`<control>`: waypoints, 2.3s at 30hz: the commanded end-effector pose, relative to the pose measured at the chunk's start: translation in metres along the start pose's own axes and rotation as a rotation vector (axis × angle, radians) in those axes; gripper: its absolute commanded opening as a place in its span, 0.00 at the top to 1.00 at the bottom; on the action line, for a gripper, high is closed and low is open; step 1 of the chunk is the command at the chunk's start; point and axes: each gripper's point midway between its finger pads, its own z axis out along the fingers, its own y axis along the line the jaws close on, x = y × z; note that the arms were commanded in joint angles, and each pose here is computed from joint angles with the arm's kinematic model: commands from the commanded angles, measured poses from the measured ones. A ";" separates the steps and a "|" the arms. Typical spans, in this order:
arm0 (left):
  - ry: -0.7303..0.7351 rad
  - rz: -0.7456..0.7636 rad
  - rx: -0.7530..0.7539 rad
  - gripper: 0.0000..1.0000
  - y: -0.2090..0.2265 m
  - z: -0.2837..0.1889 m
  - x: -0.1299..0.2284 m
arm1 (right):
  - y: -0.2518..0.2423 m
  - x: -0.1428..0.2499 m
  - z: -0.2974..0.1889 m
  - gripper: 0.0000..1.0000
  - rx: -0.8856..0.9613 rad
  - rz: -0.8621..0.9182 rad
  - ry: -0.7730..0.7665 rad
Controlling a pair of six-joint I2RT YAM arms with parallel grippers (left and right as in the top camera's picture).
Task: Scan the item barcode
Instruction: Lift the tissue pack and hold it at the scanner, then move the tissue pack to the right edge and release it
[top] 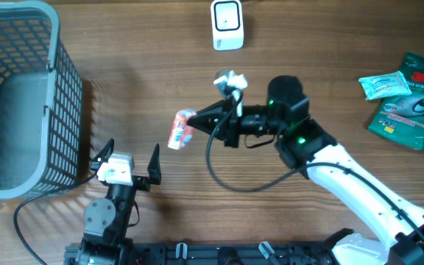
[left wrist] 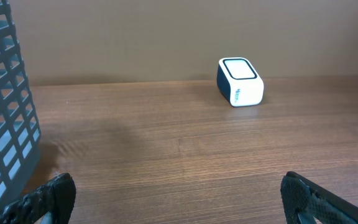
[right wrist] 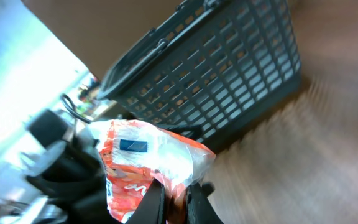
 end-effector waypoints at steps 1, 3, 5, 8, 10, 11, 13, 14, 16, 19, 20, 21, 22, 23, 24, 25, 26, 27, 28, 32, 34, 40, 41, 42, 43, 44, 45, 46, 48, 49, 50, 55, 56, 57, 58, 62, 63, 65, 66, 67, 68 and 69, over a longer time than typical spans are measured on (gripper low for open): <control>-0.004 -0.006 -0.004 0.00 0.000 0.000 0.000 | 0.007 0.009 -0.023 0.96 -0.104 0.285 0.088; -0.004 -0.006 -0.004 0.00 0.000 0.000 0.000 | -0.010 0.016 -0.035 0.96 -0.054 0.363 0.093; -0.004 -0.006 -0.004 0.00 0.000 0.000 0.000 | -0.014 0.016 -0.040 0.96 -0.045 0.361 0.089; -0.004 -0.006 -0.004 0.00 0.000 0.000 0.000 | -0.045 0.016 -0.041 0.95 0.120 0.276 0.041; -0.004 -0.006 -0.004 0.00 0.001 0.000 0.000 | -0.074 0.005 -0.047 0.95 0.293 0.197 -0.020; -0.004 -0.006 -0.004 0.00 0.000 0.000 0.000 | -0.093 -0.010 -0.055 0.95 0.422 0.124 -0.069; -0.004 -0.006 -0.004 0.00 0.000 0.000 0.000 | -0.139 -0.042 -0.096 0.96 0.815 -0.017 -0.157; -0.004 -0.006 -0.004 0.00 0.000 0.000 0.000 | -0.155 -0.058 -0.124 0.95 1.023 -0.117 -0.174; -0.004 -0.006 -0.004 0.00 0.000 0.000 0.000 | -0.162 -0.090 -0.154 0.95 1.242 -0.278 -0.184; -0.004 -0.006 -0.004 0.00 0.000 0.000 0.000 | -0.176 -0.125 -0.159 0.96 1.359 -0.437 -0.127; -0.004 -0.006 -0.004 0.00 0.000 0.000 0.000 | -0.186 -0.132 -0.155 0.95 1.376 -0.469 -0.098; -0.004 -0.006 -0.004 0.00 0.000 0.000 0.000 | -0.196 -0.140 -0.150 0.96 1.399 -0.492 -0.077; -0.004 -0.006 -0.004 0.00 0.001 0.000 0.000 | -0.213 -0.151 -0.143 0.95 1.439 -0.530 -0.041; -0.004 -0.006 -0.004 0.00 0.000 0.000 0.000 | -0.221 -0.156 -0.138 0.95 1.457 -0.555 -0.019; -0.004 -0.006 -0.004 0.00 0.000 0.000 0.000 | -0.234 -0.162 -0.127 0.96 1.491 -0.608 0.032; -0.004 -0.006 -0.004 0.00 0.000 0.000 0.000 | -0.247 -0.164 -0.117 0.95 1.529 -0.661 0.094; -0.004 -0.006 -0.004 0.00 0.000 0.000 0.000 | -0.261 -0.164 -0.107 0.96 1.569 -0.718 0.164; -0.004 -0.006 -0.004 0.00 0.000 0.000 0.000 | -0.274 -0.162 -0.097 0.96 1.604 -0.763 0.226; -0.004 -0.006 -0.004 0.00 0.000 0.000 0.000 | -0.286 -0.160 -0.089 0.96 1.633 -0.806 0.274; -0.004 -0.006 -0.004 0.00 0.001 0.000 0.000 | -0.329 -0.138 -0.064 0.96 1.718 -0.931 0.349; -0.004 -0.006 -0.004 0.00 0.001 0.000 0.000 | -0.342 -0.127 -0.067 0.96 1.763 -0.945 0.387; -0.004 -0.006 -0.004 0.00 0.001 0.000 0.000 | -0.360 -0.109 -0.061 0.96 1.778 -1.003 0.481; -0.004 -0.006 -0.004 0.00 0.000 0.000 0.000 | -0.355 -0.114 -0.067 0.96 1.830 -0.991 0.458; -0.004 -0.006 -0.004 0.00 0.001 0.000 0.000 | -0.352 -0.116 -0.072 0.96 1.869 -0.976 0.457; -0.004 -0.006 -0.004 0.00 0.000 0.000 0.000 | -0.348 -0.118 -0.080 0.96 1.925 -0.950 0.461; -0.004 -0.006 -0.004 0.00 0.001 0.000 0.000 | -0.347 -0.117 -0.097 0.96 2.001 -0.908 0.483; -0.004 -0.006 -0.004 0.00 0.000 0.000 0.000 | -0.349 -0.114 -0.116 0.96 2.063 -0.866 0.525; -0.004 -0.006 -0.004 0.00 0.000 0.000 0.000 | -0.352 -0.108 -0.139 0.96 2.125 -0.814 0.589; -0.004 -0.006 -0.004 0.00 0.000 0.000 0.000 | -0.357 -0.088 -0.226 0.96 2.353 -0.577 0.691; -0.004 -0.006 -0.004 0.00 0.000 0.000 0.000 | -0.357 -0.078 -0.264 0.96 2.447 -0.470 0.710; -0.004 -0.006 -0.004 0.00 0.000 0.000 0.000 | -0.356 -0.069 -0.293 0.96 2.505 -0.391 0.734; -0.004 -0.006 -0.004 0.00 0.000 0.000 0.000 | -0.378 0.039 -0.394 0.96 2.329 0.087 0.851; -0.004 -0.006 -0.004 0.00 0.000 0.000 0.000 | -0.383 0.064 -0.406 0.96 2.269 0.250 0.754; -0.004 -0.006 -0.004 0.00 0.000 0.000 0.000 | -0.384 0.080 -0.414 0.96 2.219 0.378 0.673; -0.004 -0.006 -0.004 0.00 0.000 0.000 0.000 | -0.386 0.087 -0.416 0.96 2.180 0.433 0.638; -0.004 -0.006 -0.004 0.00 0.000 0.000 0.000 | -0.362 0.039 -0.408 0.00 1.983 0.554 0.343; -0.004 -0.006 -0.004 0.00 0.001 0.000 0.000 | -0.347 0.013 -0.405 0.00 1.953 0.554 0.242; -0.004 -0.006 -0.004 0.00 0.000 0.000 0.000 | -0.296 -0.058 -0.380 0.00 1.754 0.516 -0.013; -0.004 -0.006 -0.004 0.00 0.001 0.000 0.000 | -0.265 -0.089 -0.367 0.00 1.641 0.468 -0.100; -0.004 -0.006 -0.004 0.00 0.000 0.000 0.000 | -0.218 -0.123 -0.351 0.00 1.512 0.398 -0.189; -0.004 -0.006 -0.004 0.00 0.001 0.000 0.000 | -0.180 -0.143 -0.343 0.00 1.438 0.343 -0.244; -0.004 -0.006 -0.004 0.00 0.000 0.000 0.000 | -0.131 -0.164 -0.335 0.00 1.355 0.276 -0.317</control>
